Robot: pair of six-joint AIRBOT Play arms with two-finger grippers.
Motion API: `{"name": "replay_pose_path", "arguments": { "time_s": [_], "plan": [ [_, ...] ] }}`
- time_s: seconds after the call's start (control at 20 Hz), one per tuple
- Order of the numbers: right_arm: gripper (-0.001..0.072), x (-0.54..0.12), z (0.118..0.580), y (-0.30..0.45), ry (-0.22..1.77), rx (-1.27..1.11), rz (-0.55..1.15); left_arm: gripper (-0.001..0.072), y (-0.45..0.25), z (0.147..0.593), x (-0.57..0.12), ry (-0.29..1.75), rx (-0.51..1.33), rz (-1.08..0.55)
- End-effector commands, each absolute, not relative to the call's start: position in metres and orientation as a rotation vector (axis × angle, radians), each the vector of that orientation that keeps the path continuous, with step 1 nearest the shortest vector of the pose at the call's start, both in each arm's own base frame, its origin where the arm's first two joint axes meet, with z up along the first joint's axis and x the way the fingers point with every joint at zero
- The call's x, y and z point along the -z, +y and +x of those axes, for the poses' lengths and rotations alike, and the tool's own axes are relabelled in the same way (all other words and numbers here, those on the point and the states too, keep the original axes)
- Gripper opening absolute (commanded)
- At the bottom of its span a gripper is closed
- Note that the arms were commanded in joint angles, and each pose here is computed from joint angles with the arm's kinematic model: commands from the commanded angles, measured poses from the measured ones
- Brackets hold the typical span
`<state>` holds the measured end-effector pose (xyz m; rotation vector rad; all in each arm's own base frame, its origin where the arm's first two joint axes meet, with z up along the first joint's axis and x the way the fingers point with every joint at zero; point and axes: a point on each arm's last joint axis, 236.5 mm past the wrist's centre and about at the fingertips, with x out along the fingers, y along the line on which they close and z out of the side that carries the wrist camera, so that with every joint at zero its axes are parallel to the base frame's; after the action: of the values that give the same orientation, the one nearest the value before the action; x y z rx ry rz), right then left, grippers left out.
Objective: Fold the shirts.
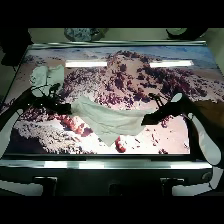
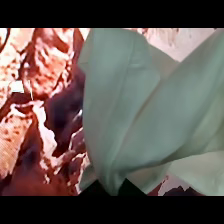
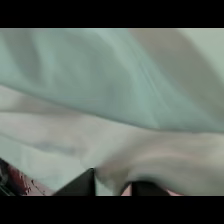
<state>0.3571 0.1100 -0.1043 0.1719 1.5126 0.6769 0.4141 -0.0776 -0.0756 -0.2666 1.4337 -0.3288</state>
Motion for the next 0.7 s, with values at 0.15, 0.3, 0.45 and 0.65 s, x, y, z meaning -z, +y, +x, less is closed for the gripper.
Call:
{"name": "replay_pose_path", "arguments": {
  "time_s": [0.15, 0.3, 0.45, 0.65],
  "plan": [
    [0.0040, 0.074, 0.389, 0.128, 1.334, -0.659, 0.098, 0.0032, -0.071, 0.429, 0.016, 1.286, 0.338, -0.188],
    [0.0040, -0.029, 0.430, 0.104, 1.043, -0.614, -0.050, 0.0032, -0.059, 0.461, -0.113, 0.936, 0.291, -0.113],
    [0.0041, -0.197, 0.450, 0.060, 0.632, -0.438, -0.209, 0.0031, -0.045, 0.446, -0.300, 0.492, 0.216, -0.110],
    [0.0040, -0.392, 0.372, 0.009, 0.217, -0.147, -0.305, 0.0032, -0.022, 0.346, -0.475, 0.081, 0.130, -0.177]
  ]
}}
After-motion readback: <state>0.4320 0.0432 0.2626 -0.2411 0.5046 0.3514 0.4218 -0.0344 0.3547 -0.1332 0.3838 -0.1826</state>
